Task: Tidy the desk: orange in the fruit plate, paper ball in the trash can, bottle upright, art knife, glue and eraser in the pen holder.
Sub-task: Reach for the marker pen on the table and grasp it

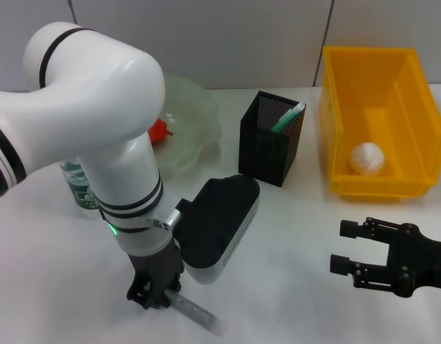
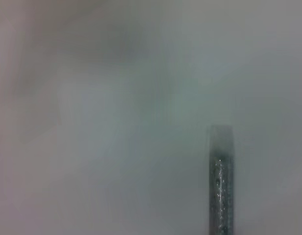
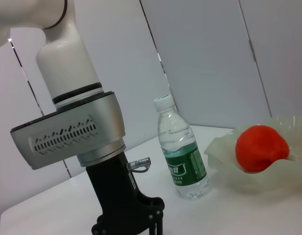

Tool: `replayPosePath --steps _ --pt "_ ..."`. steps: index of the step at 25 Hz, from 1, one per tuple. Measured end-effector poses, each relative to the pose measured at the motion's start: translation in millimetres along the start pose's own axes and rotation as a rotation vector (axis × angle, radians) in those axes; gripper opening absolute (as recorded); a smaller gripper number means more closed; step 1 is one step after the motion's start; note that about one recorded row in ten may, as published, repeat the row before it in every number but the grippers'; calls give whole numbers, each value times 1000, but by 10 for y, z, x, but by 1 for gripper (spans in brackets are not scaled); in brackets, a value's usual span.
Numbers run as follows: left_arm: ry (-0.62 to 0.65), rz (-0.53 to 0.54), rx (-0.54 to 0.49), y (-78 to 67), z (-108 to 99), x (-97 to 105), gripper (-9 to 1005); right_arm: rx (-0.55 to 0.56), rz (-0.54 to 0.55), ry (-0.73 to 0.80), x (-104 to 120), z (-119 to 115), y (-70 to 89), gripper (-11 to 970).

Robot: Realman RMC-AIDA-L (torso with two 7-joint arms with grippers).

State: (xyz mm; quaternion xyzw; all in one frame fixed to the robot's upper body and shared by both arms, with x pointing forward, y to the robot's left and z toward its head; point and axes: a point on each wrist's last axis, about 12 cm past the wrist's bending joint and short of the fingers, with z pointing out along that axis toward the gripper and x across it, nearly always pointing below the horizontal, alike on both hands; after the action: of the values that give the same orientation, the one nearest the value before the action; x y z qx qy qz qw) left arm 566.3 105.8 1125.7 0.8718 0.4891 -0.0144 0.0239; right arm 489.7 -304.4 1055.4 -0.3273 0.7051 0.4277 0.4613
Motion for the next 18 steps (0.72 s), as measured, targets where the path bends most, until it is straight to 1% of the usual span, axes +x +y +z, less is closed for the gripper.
replayPosePath --steps 18 --pt "10 8 0 -2 12 -3 214 0 -7 -2 1 5 2 771"
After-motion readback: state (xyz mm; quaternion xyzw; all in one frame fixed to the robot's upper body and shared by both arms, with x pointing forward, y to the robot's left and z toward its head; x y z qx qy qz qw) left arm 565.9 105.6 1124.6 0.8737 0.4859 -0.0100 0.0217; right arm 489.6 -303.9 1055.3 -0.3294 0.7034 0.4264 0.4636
